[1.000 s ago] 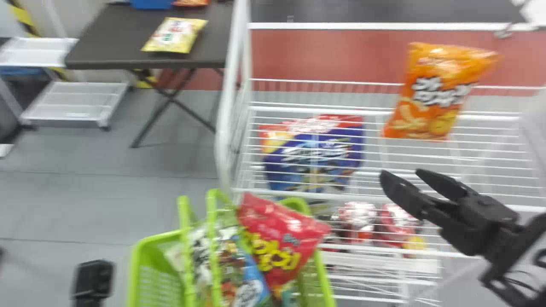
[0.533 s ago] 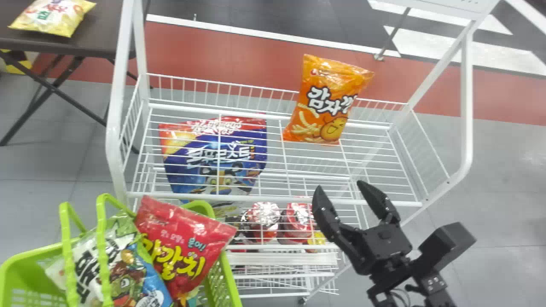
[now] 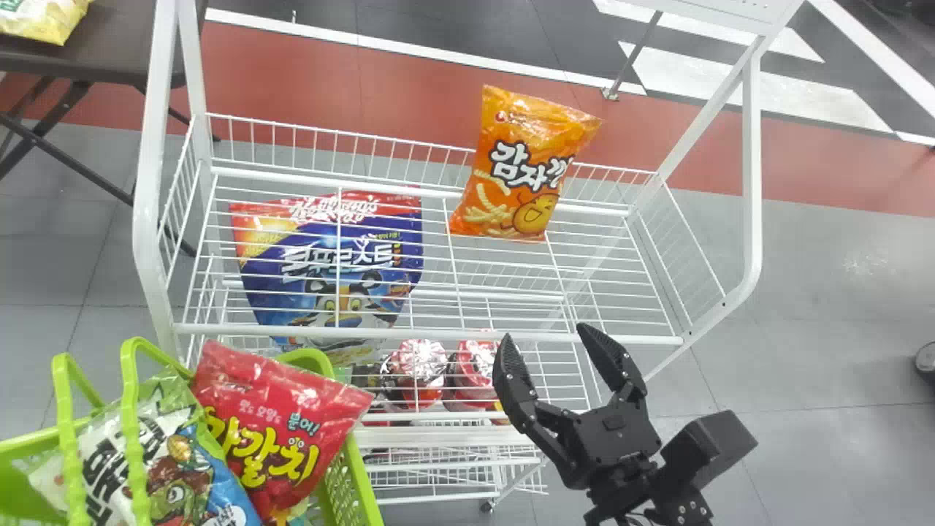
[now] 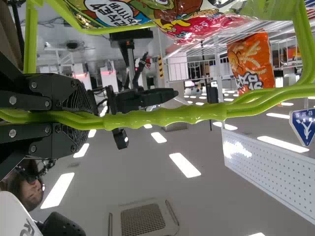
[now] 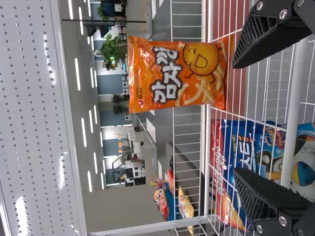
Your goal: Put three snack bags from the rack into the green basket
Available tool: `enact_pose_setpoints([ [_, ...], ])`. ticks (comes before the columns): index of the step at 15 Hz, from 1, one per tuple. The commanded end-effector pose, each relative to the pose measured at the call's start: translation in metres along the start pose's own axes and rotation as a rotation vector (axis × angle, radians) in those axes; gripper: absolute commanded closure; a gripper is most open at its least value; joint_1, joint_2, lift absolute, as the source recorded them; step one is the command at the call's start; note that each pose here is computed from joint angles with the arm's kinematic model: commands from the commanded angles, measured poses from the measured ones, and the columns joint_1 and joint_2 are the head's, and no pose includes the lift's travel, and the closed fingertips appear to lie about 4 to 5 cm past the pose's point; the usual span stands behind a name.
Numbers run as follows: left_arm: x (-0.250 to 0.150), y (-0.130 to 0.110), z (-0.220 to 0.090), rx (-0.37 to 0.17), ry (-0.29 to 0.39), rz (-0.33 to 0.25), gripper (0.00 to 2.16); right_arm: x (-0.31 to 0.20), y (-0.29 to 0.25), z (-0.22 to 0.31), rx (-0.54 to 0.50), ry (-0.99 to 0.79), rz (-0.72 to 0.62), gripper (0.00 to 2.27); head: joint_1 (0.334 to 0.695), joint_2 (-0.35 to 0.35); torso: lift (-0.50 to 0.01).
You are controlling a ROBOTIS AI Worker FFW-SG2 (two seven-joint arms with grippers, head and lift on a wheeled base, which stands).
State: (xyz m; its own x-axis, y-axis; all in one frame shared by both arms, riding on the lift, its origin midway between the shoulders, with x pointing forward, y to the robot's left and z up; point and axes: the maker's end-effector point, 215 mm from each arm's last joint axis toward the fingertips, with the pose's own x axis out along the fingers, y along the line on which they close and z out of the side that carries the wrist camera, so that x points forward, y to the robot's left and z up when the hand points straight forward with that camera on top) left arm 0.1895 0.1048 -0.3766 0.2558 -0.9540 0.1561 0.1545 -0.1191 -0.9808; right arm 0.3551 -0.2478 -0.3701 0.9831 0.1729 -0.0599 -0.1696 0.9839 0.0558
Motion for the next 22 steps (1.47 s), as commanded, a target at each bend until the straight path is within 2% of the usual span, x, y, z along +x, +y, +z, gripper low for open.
enact_pose_setpoints([
  [1, 0.0, -0.002, -0.001, -0.001, -0.001, -0.01, 2.15, 0.001, 0.011, 0.001, -0.027, -0.008, 0.019, 0.06, 0.695, -0.31, 0.0],
  [8, -0.006, -0.002, 0.001, 0.002, -0.014, 0.0, 2.15, 0.001, 0.031, -0.008, -0.037, 0.013, 0.034, 0.06, 0.695, -0.275, 0.0],
  [13, -0.007, -0.002, -0.005, -0.013, -0.023, -0.002, 2.15, -0.003, 0.046, -0.012, -0.028, 0.019, 0.057, 0.06, 0.695, -0.216, 0.0],
  [22, -0.006, -0.001, -0.007, -0.019, -0.024, -0.004, 2.15, -0.006, 0.049, -0.01, -0.028, 0.008, 0.06, 0.06, 0.695, -0.21, 0.0],
])
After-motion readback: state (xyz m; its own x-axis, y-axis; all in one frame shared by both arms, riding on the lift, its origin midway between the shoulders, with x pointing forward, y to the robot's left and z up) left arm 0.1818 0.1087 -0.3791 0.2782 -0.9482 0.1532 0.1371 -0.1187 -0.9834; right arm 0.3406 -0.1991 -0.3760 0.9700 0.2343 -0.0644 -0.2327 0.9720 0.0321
